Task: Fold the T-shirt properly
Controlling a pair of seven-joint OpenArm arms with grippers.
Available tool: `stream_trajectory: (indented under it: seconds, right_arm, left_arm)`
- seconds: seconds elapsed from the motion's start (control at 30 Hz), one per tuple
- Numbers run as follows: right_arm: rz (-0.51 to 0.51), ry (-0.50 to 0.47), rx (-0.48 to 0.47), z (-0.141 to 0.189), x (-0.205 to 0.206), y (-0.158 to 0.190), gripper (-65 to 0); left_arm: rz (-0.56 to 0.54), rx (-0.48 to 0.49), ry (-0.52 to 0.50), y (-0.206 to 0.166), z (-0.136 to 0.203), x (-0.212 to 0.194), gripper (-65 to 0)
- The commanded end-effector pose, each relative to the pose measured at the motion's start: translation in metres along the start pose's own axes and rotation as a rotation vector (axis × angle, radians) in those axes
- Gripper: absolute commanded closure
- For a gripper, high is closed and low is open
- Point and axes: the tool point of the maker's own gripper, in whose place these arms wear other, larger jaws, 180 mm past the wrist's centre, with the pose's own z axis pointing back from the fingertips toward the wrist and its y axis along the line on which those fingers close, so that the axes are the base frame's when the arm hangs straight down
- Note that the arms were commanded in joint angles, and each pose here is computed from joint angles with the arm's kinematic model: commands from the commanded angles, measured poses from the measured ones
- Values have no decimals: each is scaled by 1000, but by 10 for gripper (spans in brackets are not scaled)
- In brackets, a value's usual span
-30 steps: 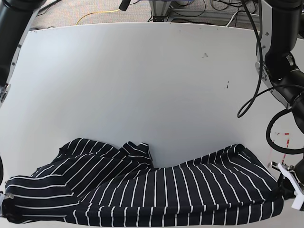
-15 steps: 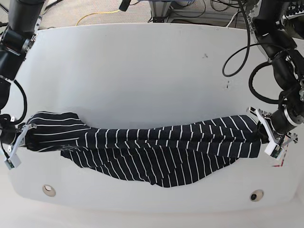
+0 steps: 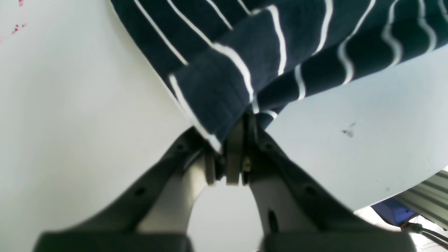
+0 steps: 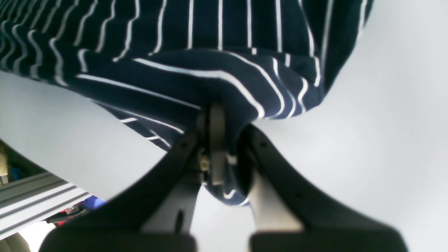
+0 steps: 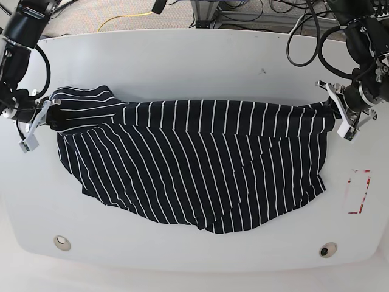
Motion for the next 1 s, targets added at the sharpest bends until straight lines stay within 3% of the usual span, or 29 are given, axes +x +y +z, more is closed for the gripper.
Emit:
stream_trajectory:
  seconds: [0.0, 0.13, 0.27, 0.33, 0.63, 0.97]
  right_arm:
    - [-18, -16, 3, 10, -10, -1, 0]
    - [-76, 3, 31, 7, -38, 8, 0]
    - [-26, -13, 23, 9, -30, 17, 0]
    - [6, -34, 14, 13, -18, 19, 0]
    - [172, -209, -72, 40, 85, 8, 0]
    - [387, -359, -233, 105, 196, 5, 0]
  left_arm:
    - [-15, 26, 37, 5, 10, -14, -17]
    - [-2, 29, 50, 6, 12, -23, -17]
    - [-1, 36, 38, 8, 13, -19, -17]
    - [-11, 56, -15, 16, 15, 3, -17]
    - [-119, 118, -260, 35, 31, 116, -17]
    - [-210, 190, -483, 47, 74, 211, -17]
